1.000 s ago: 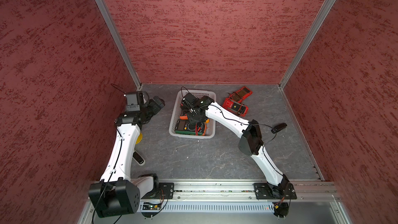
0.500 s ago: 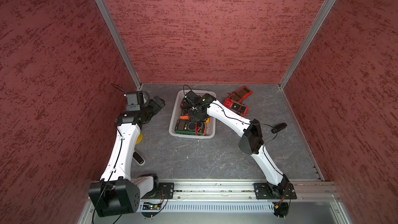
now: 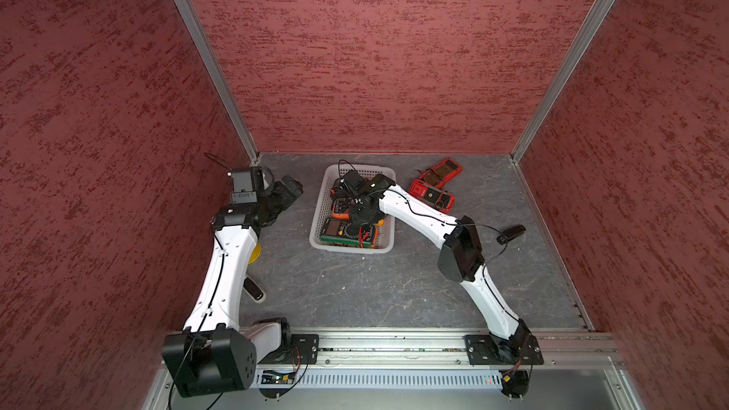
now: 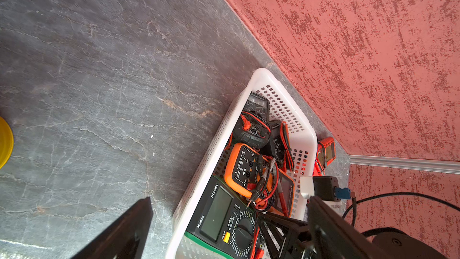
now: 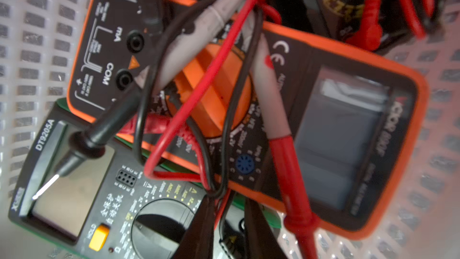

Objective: Put the multimeter into the basket
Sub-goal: Place the multimeter in the basket, then pick up the multimeter from the center of the board.

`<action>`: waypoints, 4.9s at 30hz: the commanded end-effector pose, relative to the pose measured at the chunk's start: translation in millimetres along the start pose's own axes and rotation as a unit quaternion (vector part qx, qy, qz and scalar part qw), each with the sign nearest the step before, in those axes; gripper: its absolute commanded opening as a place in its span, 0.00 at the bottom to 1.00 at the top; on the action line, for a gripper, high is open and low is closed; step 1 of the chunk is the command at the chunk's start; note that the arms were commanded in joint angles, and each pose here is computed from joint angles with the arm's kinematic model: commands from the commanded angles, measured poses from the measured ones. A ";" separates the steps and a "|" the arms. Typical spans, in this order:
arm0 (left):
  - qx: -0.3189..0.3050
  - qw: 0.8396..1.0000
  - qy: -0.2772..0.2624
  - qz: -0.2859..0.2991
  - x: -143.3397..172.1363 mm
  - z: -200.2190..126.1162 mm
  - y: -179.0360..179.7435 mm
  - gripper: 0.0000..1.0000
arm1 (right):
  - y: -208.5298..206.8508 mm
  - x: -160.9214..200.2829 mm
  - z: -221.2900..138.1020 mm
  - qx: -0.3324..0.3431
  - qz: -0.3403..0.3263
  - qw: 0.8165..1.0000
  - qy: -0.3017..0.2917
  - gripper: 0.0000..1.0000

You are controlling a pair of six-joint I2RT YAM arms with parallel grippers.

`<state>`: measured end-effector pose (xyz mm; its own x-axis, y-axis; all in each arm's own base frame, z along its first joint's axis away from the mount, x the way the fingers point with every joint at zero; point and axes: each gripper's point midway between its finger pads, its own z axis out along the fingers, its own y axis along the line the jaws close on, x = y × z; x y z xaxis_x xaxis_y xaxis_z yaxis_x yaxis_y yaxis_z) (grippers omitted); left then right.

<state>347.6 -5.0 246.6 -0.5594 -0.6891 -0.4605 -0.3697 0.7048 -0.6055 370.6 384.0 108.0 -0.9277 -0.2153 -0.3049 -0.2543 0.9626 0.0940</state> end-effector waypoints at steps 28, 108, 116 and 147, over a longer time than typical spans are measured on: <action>0.048 0.998 0.001 0.037 -7.1 -0.5 -31.2 1.00 | -154.0 -71.9 -146.0 -0.077 0.155 0.976 -0.130 0.74; 0.063 0.995 0.034 0.064 9.0 21.9 -57.1 1.00 | -277.4 -38.8 7.8 -0.341 0.355 0.861 -0.129 0.15; 0.056 0.996 0.035 0.064 10.2 24.7 -52.8 1.00 | -270.5 -33.3 -30.8 -0.344 0.365 0.850 -0.162 0.00; 0.059 0.995 0.043 0.061 15.4 30.6 -50.3 1.00 | -268.6 -25.8 -111.3 -0.280 0.365 0.862 -0.213 0.00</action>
<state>376.7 -54.4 250.3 -0.6584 -0.5887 -0.4691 -0.2240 0.7482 -0.6245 424.2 111.4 156.4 -0.7676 0.6110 -0.1937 0.2358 0.5502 0.8011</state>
